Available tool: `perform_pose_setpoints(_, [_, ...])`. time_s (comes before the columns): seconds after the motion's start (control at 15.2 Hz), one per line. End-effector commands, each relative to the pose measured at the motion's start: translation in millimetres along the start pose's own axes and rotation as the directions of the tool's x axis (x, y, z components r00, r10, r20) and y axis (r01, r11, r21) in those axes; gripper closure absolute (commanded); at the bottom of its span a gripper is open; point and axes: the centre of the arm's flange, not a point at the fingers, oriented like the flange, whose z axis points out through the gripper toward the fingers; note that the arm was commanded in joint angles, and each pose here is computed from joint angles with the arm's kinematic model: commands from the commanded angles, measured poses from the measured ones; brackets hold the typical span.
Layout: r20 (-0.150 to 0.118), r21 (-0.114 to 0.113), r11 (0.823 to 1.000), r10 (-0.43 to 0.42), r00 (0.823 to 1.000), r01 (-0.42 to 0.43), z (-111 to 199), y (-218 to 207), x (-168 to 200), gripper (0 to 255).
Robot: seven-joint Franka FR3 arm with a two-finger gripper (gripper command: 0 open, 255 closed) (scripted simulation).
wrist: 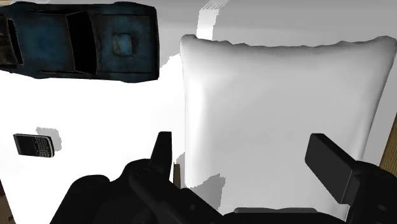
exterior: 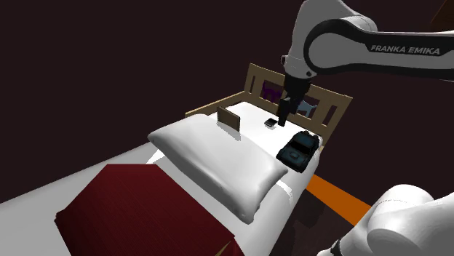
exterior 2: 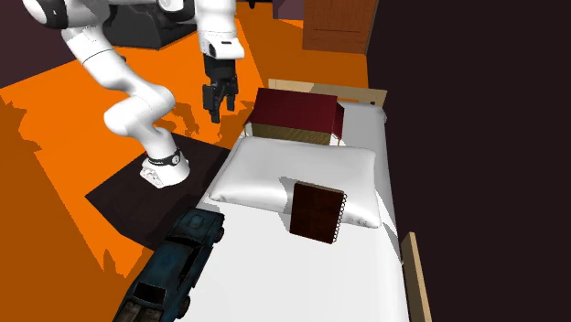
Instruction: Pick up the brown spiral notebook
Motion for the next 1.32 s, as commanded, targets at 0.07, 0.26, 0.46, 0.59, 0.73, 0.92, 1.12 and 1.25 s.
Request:
perform_pose_setpoints(0.07, [-0.005,-0.009,1.0,0.006,1.0,-0.006,17,3,36,0])
perform_pose_setpoints(0.26, [-0.009,-0.018,1.0,0.013,1.0,-0.013,32,8,72,0])
perform_pose_setpoints(0.46, [-0.013,-0.026,0.999,0.019,1.0,-0.02,46,14,108,0])
perform_pose_setpoints(0.59, [-0.016,-0.032,0.999,0.024,1.0,-0.024,55,17,131,0])
perform_pose_setpoints(0.73, [-0.019,-0.038,0.999,0.028,0.999,-0.029,65,21,155,0])
perform_pose_setpoints(0.92, [-0.023,-0.047,0.998,0.034,0.999,-0.035,79,28,191,0])
perform_pose_setpoints(1.12, [-0.027,-0.055,0.998,0.041,0.999,-0.042,92,34,227,0])
perform_pose_setpoints(1.25, [-0.03,-0.061,0.997,0.045,0.999,-0.047,101,39,251,0])
